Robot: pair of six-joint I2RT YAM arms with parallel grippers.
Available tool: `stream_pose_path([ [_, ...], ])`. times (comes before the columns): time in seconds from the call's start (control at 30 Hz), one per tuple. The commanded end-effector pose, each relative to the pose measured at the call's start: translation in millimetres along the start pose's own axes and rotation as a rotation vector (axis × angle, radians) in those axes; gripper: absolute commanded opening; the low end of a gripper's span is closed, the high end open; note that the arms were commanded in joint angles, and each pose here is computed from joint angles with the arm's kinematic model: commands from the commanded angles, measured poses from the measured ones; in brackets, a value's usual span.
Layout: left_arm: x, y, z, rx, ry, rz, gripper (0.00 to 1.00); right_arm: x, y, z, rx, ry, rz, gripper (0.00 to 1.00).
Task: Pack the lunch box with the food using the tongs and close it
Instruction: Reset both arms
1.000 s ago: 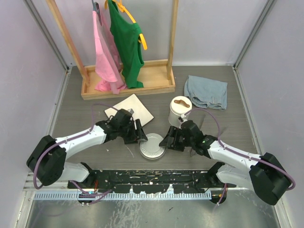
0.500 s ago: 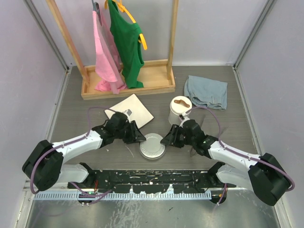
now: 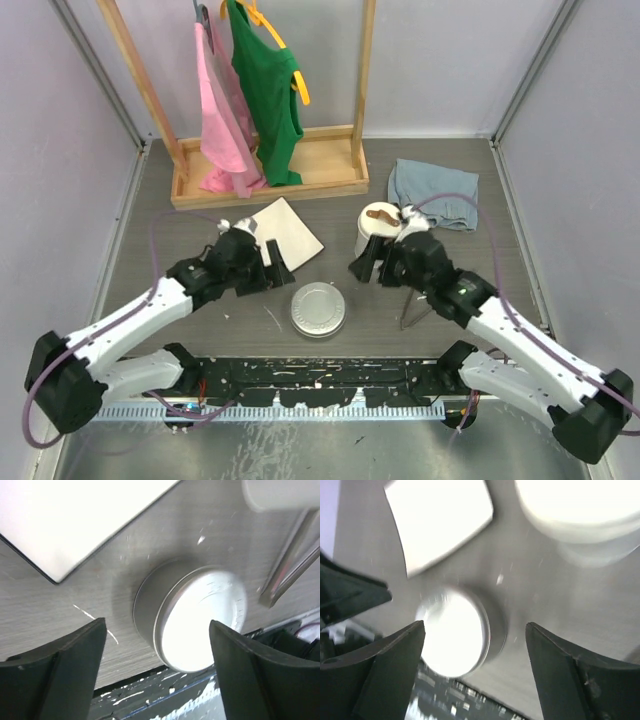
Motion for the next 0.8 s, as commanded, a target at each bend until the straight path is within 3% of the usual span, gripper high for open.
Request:
stream_pose_path([
  [0.0,4.2,64.7,-57.0,-0.261,0.110,0.085,0.91,-4.8,99.3,-66.6,-0.438,-0.283,-0.208,0.91],
  [0.1,26.4,93.9,-87.1,-0.365,0.177,0.065,1.00,-16.6,146.1,-102.3,-0.615,-0.502,-0.258,1.00],
  [0.23,72.1,117.2,-125.9,-0.452,0.285,-0.024,0.98,-35.0,206.0,-136.1,-0.701,-0.642,-0.218,1.00],
  [0.37,104.1,129.5,-165.6,-0.536,0.420,-0.086,0.98,-30.1,238.2,-153.8,-0.714,-0.532,-0.193,1.00],
  [0.53,116.6,132.0,-214.8,-0.652,0.612,-0.103,0.98,7.4,237.4,-172.8,-0.767,-0.340,-0.234,1.00],
  [0.77,105.0,143.7,-250.3,-0.744,0.633,-0.079,0.98,10.4,240.8,-202.8,-0.897,-0.363,-0.196,1.00],
])
Point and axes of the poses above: each gripper's point midway between its finger pads, its own z axis out along the fingers, its own x axis along the line the jaws close on, y = z × x, the point moved 3 cm from there along -z, back along the fingers, and after that the axes turned 7 degrees about z, right-handed, at the moved point
